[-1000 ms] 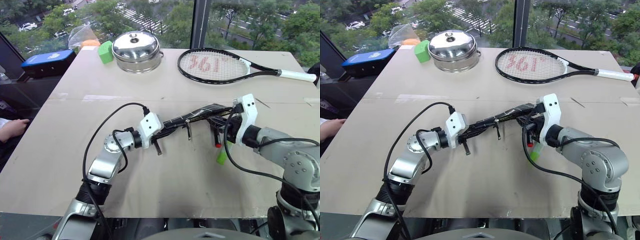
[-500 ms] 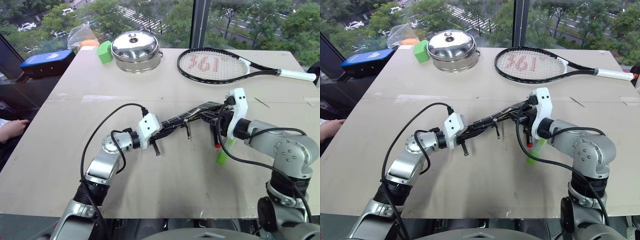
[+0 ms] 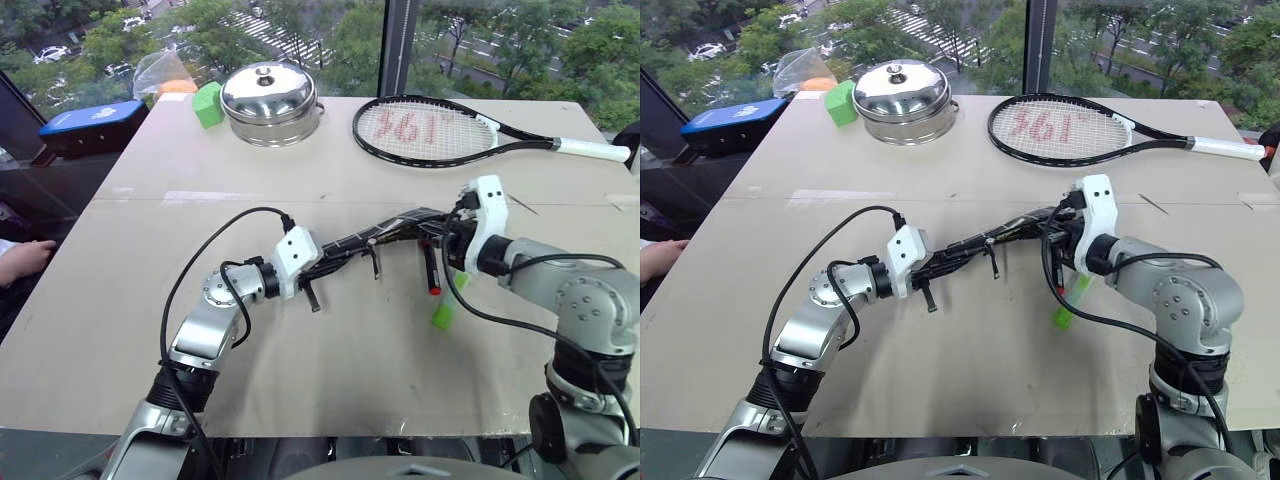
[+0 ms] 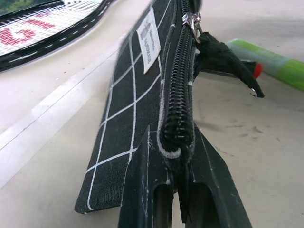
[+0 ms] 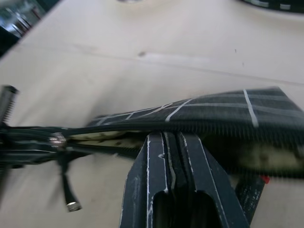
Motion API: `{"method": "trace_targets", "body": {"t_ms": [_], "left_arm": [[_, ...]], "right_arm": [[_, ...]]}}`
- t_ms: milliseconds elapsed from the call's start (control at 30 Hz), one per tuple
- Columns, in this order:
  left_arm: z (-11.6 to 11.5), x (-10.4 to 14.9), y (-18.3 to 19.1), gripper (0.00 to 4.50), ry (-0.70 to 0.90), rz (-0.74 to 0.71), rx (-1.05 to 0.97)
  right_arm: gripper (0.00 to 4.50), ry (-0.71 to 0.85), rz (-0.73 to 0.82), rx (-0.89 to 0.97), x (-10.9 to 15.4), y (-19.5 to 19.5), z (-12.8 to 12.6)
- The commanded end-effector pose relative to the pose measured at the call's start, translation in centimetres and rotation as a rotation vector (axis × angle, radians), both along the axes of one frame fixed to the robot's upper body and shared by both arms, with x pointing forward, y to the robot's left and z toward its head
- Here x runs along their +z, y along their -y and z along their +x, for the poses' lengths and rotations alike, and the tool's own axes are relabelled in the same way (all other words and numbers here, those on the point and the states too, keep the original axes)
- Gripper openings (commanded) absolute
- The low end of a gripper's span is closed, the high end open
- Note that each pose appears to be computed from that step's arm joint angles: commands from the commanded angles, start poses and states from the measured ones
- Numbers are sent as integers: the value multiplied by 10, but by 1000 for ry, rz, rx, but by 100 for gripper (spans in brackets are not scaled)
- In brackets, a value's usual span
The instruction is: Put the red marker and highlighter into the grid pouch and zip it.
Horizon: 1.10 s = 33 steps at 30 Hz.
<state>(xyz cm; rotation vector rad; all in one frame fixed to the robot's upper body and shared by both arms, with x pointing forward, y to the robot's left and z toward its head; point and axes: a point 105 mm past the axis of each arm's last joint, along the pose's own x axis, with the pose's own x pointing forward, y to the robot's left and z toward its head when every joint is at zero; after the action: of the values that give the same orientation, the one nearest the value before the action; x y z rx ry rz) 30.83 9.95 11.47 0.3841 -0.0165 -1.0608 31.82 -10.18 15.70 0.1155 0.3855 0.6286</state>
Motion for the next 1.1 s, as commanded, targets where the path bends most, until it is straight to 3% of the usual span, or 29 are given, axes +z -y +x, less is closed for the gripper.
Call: {"method": "trace_targets", "body": {"t_ms": [33, 200, 400, 567, 733, 933, 1100], "left_arm": [[1, 10, 2, 0, 52, -19, -24], [5, 7, -1, 0, 47, -2, -3], [10, 3, -11, 0, 49, 31, 26], [13, 3, -18, 0, 51, 45, 49], [15, 4, -23, 0, 44, 51, 69], [17, 4, -29, 0, 40, 65, 79], [21, 4, -41, 0, 39, 88, 109]], "right_arm": [[2, 153, -204, 90, 4, -16, 5], [2, 484, -631, 368, -6, -46, 1], [2, 741, -892, 529, -9, -63, 14], [211, 814, -975, 558, -8, -60, 22], [448, 842, -1003, 559, -1, -52, 23], [448, 773, -965, 511, 9, -32, 16], [448, 569, -577, 336, 37, -17, -2]]}}
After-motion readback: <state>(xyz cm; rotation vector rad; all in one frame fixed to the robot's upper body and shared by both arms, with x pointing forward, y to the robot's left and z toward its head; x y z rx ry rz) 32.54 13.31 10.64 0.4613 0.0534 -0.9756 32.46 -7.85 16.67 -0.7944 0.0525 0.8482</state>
